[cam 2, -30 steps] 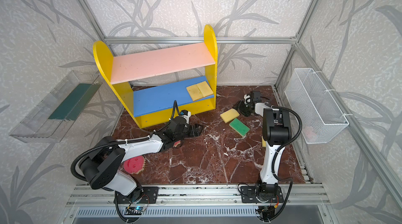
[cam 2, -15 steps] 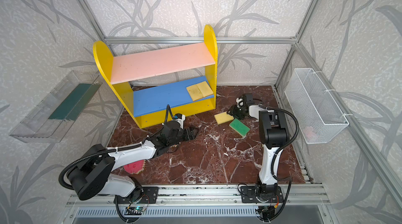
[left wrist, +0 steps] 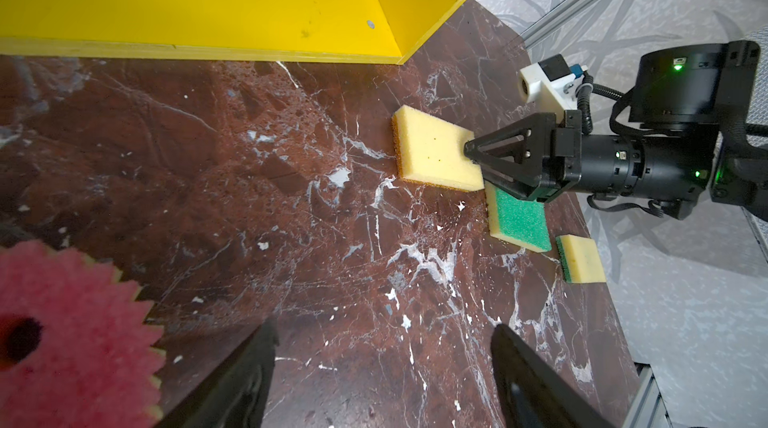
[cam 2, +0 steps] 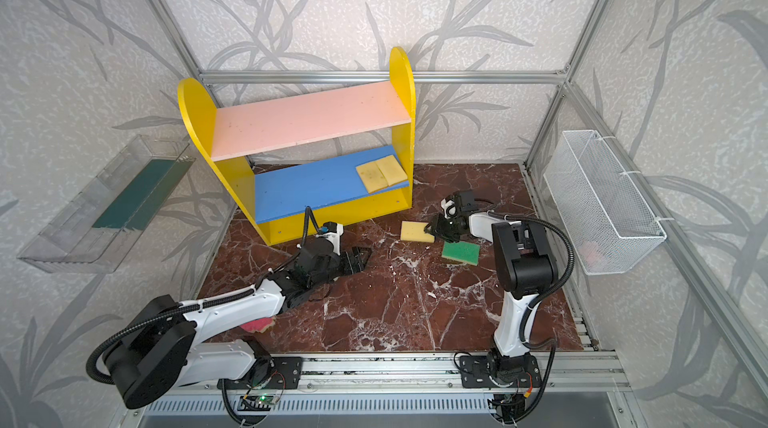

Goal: Place and organize the cleaning sponges onto the shelf
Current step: 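Lower the right gripper onto the pale yellow sponge and close it, then lift the pale yellow sponge with the right gripper toward the blue shelf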

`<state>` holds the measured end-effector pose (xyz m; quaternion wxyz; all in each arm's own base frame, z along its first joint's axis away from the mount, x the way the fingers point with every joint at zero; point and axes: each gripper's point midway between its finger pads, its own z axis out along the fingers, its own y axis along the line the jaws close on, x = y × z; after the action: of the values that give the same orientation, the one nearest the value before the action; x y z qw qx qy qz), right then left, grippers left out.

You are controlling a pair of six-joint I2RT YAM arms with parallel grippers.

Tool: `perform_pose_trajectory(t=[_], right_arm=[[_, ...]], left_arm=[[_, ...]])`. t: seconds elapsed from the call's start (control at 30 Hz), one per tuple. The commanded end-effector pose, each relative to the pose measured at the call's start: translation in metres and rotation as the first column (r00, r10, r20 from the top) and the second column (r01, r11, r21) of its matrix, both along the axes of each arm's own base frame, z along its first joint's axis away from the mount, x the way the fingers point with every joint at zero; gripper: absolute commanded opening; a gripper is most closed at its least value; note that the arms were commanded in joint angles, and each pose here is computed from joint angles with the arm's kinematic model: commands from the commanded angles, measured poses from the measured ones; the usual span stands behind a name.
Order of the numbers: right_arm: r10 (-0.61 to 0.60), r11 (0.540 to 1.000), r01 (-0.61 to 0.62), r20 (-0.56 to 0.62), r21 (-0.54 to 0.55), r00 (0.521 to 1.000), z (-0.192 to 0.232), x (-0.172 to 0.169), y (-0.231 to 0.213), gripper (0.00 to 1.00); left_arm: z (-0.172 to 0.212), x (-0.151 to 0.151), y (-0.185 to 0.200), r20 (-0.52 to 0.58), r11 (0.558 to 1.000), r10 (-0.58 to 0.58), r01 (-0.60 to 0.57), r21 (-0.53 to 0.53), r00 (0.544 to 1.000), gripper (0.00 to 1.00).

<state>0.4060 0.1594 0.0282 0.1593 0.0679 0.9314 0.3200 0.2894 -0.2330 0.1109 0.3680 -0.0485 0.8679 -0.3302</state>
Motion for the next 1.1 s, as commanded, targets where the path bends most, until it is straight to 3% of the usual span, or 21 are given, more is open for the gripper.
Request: perform_pose_trajectory(t=[0.0, 0.17, 0.3, 0.5, 0.8, 1.07], right_arm=[[-0.004, 1.000, 0.003, -0.077, -0.018, 0.997, -0.014, -0.025, 0.003, 0.43], [0.020, 1.000, -0.020, -0.084, -0.004, 0.996, -0.013, -0.044, 0.014, 0.41], [0.023, 1.000, -0.022, -0.091, 0.010, 0.996, -0.011, -0.052, 0.021, 0.23], [-0.017, 1.000, 0.019, -0.091, 0.021, 0.996, -0.003, -0.055, 0.021, 0.12], [-0.124, 0.985, 0.124, -0.011, 0.116, 0.992, 0.037, -0.067, 0.032, 0.07], [-0.288, 0.946, 0.262, 0.122, 0.191, 0.950, 0.111, -0.073, 0.042, 0.05]], left_arm=[[0.004, 0.001, 0.005, 0.010, 0.999, 0.030, -0.030, -0.016, 0.999, 0.83], [0.002, 0.000, 0.008, 0.008, 0.999, 0.037, -0.037, -0.010, 0.999, 0.82], [0.000, 0.000, 0.010, 0.010, 0.999, 0.047, -0.047, -0.008, 0.999, 0.82], [0.000, -0.001, 0.011, 0.007, 0.999, 0.046, -0.046, -0.007, 0.999, 0.82], [0.007, -0.011, 0.029, 0.031, 0.997, 0.080, -0.080, 0.016, 0.996, 0.82], [-0.005, -0.031, 0.066, 0.041, 0.984, 0.165, -0.167, 0.062, 0.985, 0.82]])
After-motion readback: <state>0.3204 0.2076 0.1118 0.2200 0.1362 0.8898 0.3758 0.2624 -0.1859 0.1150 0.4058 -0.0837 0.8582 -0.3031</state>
